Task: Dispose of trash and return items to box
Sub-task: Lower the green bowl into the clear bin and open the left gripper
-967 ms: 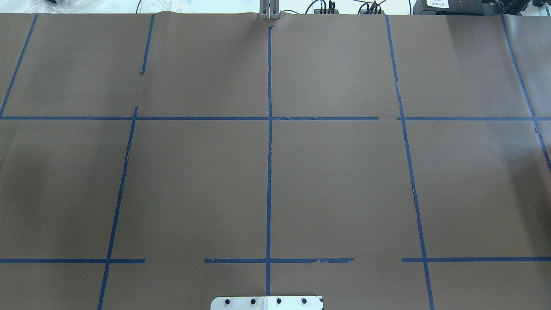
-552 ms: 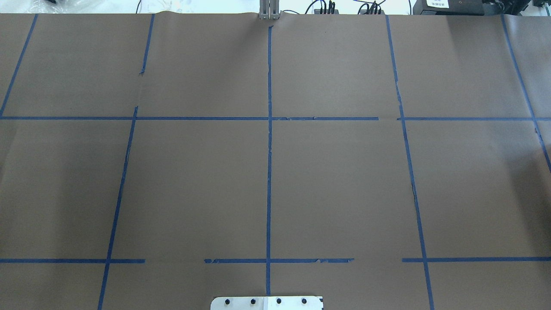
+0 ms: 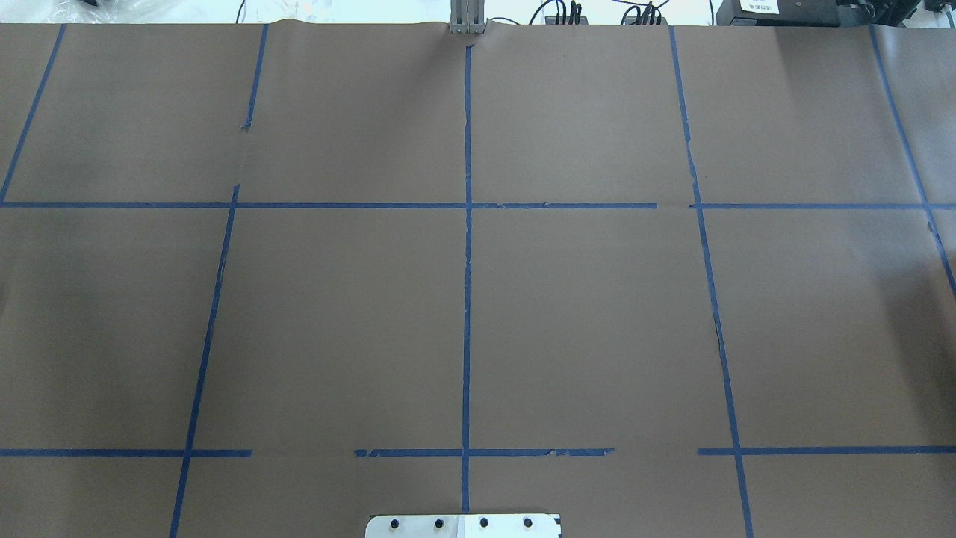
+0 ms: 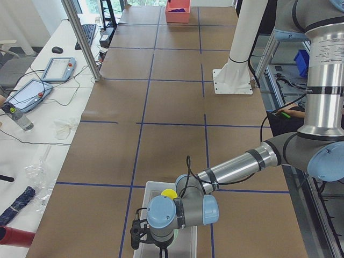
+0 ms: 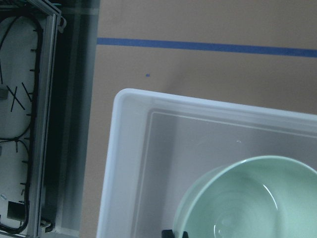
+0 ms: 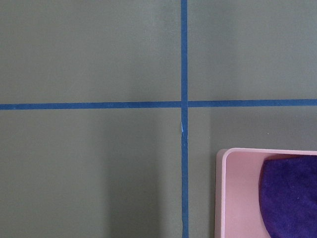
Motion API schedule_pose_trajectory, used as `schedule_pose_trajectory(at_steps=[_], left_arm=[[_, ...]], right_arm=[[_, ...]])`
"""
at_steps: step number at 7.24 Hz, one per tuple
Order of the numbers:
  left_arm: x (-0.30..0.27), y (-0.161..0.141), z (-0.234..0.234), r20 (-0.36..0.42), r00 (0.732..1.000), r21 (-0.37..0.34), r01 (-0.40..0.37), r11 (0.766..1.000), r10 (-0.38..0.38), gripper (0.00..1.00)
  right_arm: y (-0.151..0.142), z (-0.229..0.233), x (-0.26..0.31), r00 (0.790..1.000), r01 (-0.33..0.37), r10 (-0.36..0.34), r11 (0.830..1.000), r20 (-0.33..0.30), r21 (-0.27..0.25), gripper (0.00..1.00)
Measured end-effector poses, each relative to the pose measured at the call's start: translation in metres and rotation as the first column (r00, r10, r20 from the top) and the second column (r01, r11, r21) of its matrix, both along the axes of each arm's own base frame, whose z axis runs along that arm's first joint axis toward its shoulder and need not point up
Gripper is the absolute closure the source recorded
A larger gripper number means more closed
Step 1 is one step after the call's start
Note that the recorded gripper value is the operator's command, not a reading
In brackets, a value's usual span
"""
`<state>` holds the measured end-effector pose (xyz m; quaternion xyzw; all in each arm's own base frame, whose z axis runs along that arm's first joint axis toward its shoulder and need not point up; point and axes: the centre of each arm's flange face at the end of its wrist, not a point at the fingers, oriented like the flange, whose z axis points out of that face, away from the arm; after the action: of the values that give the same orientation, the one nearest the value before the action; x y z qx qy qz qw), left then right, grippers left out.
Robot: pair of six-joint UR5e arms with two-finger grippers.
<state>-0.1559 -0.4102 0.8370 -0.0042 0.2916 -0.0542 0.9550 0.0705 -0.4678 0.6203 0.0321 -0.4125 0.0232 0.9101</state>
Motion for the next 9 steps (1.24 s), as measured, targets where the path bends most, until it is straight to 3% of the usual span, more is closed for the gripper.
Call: schedule_pose_trajectory(at_steps=[4, 5, 7, 9], left_arm=[[-0.001, -0.007, -0.014, 0.008, 0.999, 0.019, 0.042, 0.999, -0.042, 0.00], [-0.004, -0.019, -0.037, 0.010, 0.997, 0.042, 0.078, 0.996, -0.079, 0.00], [-0.009, -0.048, -0.125, -0.007, 0.970, 0.108, 0.244, 0.964, -0.244, 0.00], [-0.006, -0.065, -0.194, -0.067, 0.956, 0.220, 0.293, 0.931, -0.285, 0.00]], right_arm=[[-0.001, -0.003, 0.000, 1.000, 0.000, 0.000, 1.000, 0.000, 0.007, 0.00], [-0.001, -0.004, 0.000, 1.000, 0.000, 0.000, 1.000, 0.000, 0.009, 0.00], [-0.002, -0.006, 0.000, 1.000, 0.000, 0.000, 1.000, 0.000, 0.012, 0.00], [-0.003, -0.007, 0.000, 1.000, -0.001, 0.001, 1.000, 0.001, 0.015, 0.00]])
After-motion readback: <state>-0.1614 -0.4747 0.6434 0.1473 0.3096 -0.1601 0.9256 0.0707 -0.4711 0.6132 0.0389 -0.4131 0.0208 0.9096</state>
